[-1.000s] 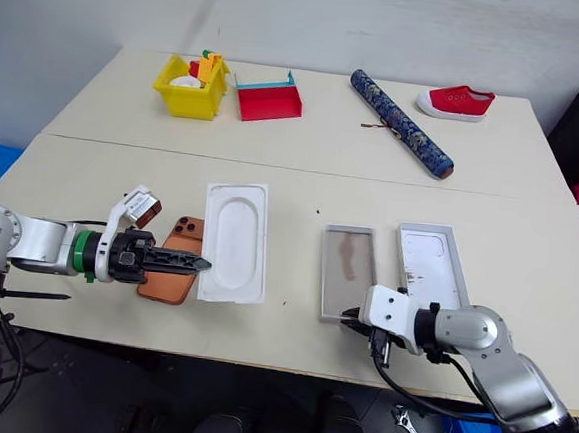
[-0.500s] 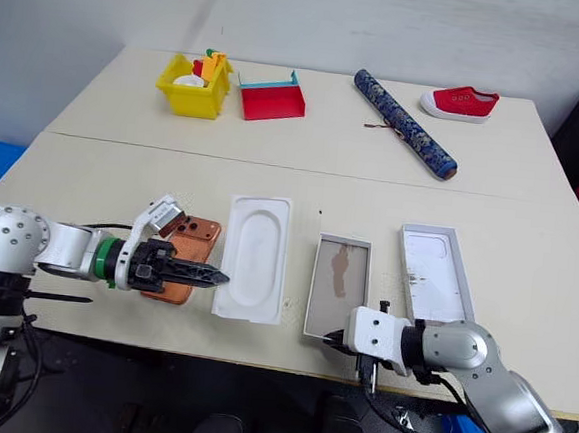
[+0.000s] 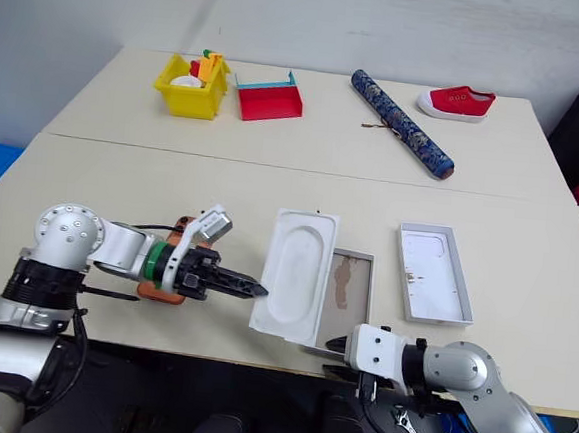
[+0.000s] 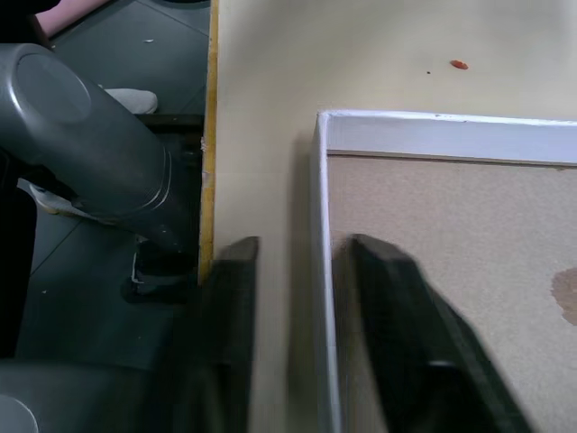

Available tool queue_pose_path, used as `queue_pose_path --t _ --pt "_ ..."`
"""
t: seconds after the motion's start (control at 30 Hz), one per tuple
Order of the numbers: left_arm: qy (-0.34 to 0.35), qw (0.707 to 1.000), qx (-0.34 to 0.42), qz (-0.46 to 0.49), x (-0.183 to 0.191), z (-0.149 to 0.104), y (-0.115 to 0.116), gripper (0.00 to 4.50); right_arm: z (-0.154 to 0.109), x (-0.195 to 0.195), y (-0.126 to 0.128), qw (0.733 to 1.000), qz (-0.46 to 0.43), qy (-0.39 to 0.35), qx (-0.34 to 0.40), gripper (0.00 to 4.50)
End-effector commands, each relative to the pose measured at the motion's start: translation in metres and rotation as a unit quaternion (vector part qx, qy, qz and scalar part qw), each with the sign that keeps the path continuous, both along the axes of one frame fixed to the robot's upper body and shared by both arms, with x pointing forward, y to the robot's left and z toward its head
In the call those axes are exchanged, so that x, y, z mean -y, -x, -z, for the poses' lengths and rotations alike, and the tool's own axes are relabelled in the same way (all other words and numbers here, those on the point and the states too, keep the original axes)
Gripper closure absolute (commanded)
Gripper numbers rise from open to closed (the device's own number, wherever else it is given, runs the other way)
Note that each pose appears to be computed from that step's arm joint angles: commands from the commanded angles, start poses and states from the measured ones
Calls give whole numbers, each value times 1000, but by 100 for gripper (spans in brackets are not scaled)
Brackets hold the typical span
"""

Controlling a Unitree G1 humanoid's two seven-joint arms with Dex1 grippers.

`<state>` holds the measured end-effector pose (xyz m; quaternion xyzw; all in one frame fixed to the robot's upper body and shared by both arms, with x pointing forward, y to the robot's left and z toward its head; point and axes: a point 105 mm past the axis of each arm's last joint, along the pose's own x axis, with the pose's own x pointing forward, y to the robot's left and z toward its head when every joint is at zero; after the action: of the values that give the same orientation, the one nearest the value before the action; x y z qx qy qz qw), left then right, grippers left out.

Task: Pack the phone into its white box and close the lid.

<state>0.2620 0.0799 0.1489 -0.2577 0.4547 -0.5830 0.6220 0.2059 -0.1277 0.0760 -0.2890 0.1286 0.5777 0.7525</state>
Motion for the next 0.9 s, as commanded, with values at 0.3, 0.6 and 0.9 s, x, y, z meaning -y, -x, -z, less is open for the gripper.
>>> queue_pose_path --t 0.3,0.6,0.9 --pt "-21 999 -27 12 39 19 -2 450 -80 40 45 990 104 -100 -9 2" --pt "-71 997 -35 4 65 40 -8 450 -106 59 49 976 186 -116 10 2" --pt "-66 996 -43 -38 68 41 -21 450 -103 49 43 975 191 -116 9 2"
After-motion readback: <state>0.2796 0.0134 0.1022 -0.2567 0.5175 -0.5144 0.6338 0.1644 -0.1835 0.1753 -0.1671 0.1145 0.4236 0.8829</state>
